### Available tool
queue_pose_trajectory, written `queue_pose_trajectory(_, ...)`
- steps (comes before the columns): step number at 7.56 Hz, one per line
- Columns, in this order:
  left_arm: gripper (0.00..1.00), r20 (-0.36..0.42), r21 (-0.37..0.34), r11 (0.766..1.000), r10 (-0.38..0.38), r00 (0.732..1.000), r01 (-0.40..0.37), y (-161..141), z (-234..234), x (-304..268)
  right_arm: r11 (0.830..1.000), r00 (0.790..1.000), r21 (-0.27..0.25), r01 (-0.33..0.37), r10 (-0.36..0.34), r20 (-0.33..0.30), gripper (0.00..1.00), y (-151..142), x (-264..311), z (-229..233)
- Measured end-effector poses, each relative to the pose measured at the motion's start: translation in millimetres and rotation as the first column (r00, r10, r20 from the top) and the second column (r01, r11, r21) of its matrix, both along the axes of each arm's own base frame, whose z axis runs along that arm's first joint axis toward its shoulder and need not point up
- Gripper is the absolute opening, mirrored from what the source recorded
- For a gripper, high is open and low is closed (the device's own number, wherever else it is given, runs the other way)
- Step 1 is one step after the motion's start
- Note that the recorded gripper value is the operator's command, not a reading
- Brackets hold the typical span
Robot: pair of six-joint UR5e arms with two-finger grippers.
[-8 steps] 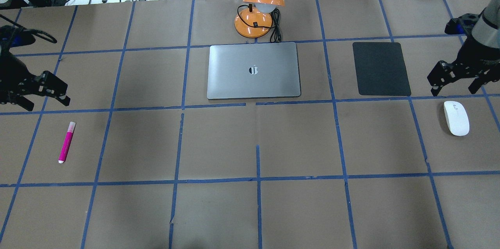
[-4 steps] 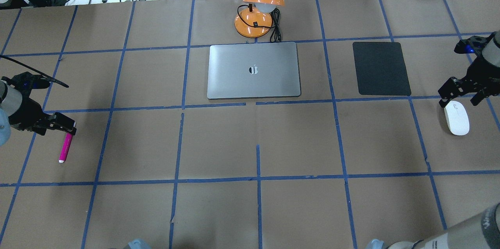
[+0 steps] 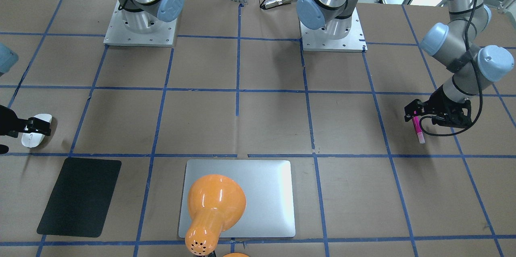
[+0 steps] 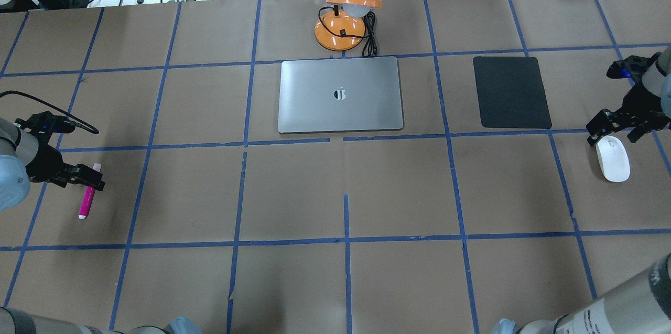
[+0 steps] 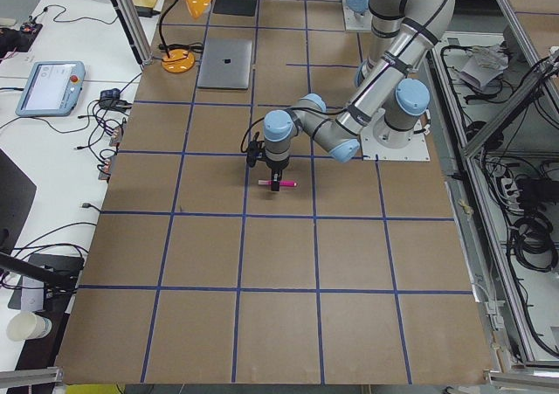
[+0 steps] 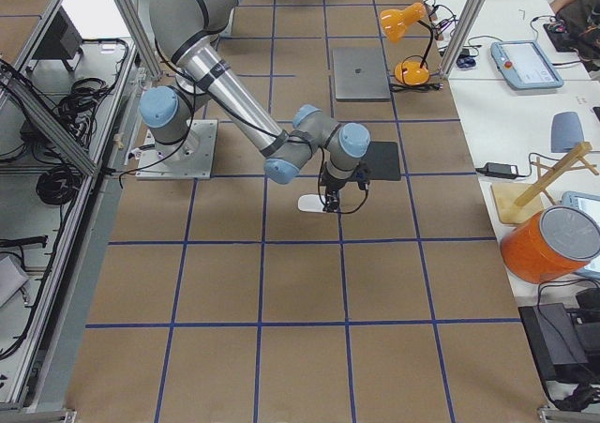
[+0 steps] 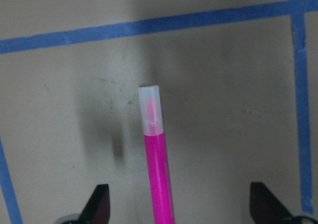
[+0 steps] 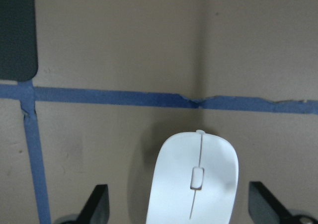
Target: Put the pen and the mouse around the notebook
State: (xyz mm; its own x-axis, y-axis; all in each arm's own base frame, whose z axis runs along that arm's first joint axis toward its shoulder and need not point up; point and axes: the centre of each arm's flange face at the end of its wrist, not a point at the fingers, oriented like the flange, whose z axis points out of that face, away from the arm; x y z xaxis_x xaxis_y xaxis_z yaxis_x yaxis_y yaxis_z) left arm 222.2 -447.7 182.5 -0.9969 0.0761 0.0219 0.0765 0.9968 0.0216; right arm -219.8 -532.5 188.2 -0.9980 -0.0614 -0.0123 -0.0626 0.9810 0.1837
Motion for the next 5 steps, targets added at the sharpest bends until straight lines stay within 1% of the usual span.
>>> queue_pose_trajectory(1,0.9,-0.005,0.009,1.0,0.022,1.0,-0.022,0.8,-5.7,-0.2,1.0,1.0,0.019,0.002,-0.002,0.001,1.0,7.3,-2.1,-6.5)
queue_pose_trajectory(2,0.81,-0.009,0.017,0.999,0.028,1.0,-0.028,1.2,-10.3,0.0,0.999,1.0,0.038,0.004,-0.004,-0.003,1.0,15.0,-5.7,-12.3)
queue_pose_trajectory(3,0.48,-0.011,0.02,0.999,0.031,0.999,-0.03,1.1,-13.1,0.4,0.999,1.0,0.049,0.004,-0.004,-0.005,0.99,19.6,-7.6,-15.7)
queue_pose_trajectory(4,0.23,-0.01,0.021,0.999,0.033,0.999,-0.033,0.8,-14.3,0.7,0.999,1.0,0.052,0.005,-0.005,-0.005,0.7,21.5,-8.2,-17.2)
queue_pose_trajectory(5,0.01,-0.01,0.021,0.999,0.036,0.999,-0.035,0.6,-14.7,0.9,0.999,1.0,0.05,0.006,-0.006,-0.005,0.43,21.6,-8.4,-17.5)
